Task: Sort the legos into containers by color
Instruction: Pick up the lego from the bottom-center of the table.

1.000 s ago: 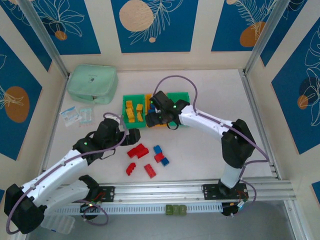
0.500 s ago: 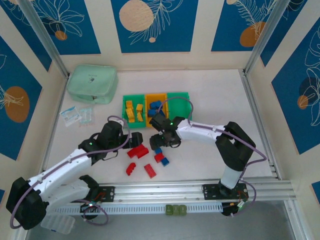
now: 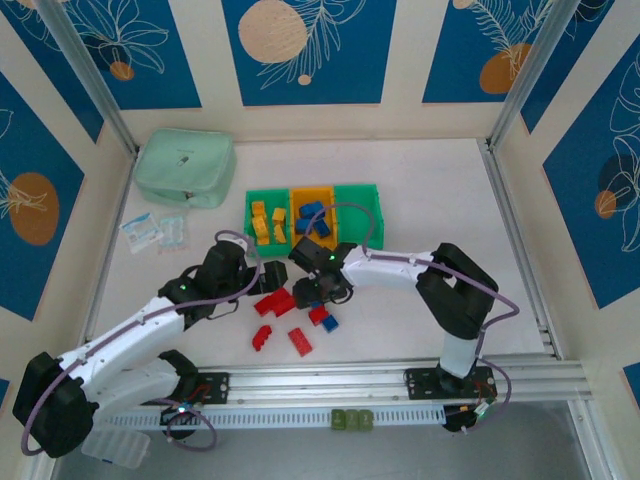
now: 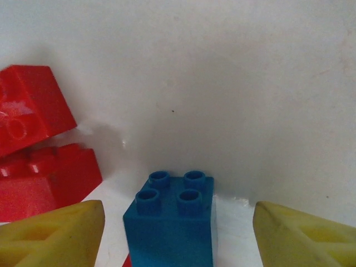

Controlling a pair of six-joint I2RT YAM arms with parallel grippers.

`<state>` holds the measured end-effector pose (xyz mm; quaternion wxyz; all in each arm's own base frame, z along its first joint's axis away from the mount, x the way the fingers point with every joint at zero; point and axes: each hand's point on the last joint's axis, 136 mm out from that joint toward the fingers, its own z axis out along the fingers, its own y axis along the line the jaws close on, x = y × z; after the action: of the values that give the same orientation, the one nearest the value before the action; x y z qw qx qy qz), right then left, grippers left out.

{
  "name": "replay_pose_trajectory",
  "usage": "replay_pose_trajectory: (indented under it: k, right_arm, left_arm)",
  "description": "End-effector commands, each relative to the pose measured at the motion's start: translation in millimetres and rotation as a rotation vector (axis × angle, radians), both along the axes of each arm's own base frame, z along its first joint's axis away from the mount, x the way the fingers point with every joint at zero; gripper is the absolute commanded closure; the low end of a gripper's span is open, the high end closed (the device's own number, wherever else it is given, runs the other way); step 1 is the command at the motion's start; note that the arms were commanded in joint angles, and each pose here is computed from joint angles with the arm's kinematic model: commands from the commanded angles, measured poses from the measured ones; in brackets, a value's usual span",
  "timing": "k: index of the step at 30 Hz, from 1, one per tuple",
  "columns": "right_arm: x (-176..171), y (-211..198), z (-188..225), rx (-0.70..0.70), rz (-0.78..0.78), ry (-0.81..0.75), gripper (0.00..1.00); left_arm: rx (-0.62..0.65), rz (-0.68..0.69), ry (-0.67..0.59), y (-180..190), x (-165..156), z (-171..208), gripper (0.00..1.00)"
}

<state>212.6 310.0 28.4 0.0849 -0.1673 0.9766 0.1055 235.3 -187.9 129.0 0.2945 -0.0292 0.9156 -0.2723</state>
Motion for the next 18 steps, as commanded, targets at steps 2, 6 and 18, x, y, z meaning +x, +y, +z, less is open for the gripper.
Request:
replay_pose_trajectory:
  k: [2,6,18]
  right_arm:
    - [-5.5,-4.2,-9.7,-0.023,-0.009,0.025,0.38]
    - [-4.0,-7.9,-9.7,-0.031,-0.012,0.018,0.48]
    - [14.5,-14.5,20.2,-0.010,-0.031,-0.057,0.72]
  left_arm:
    - [-0.006,-0.003,0.015,-1.1,-2.4,-5.3,0.01]
    - [-0.011,-0.005,0.013,-2.0,-1.9,-4.5,0.01]
    - [-0.024,-0.008,-0.013,-7.2,5.3,5.6,0.01]
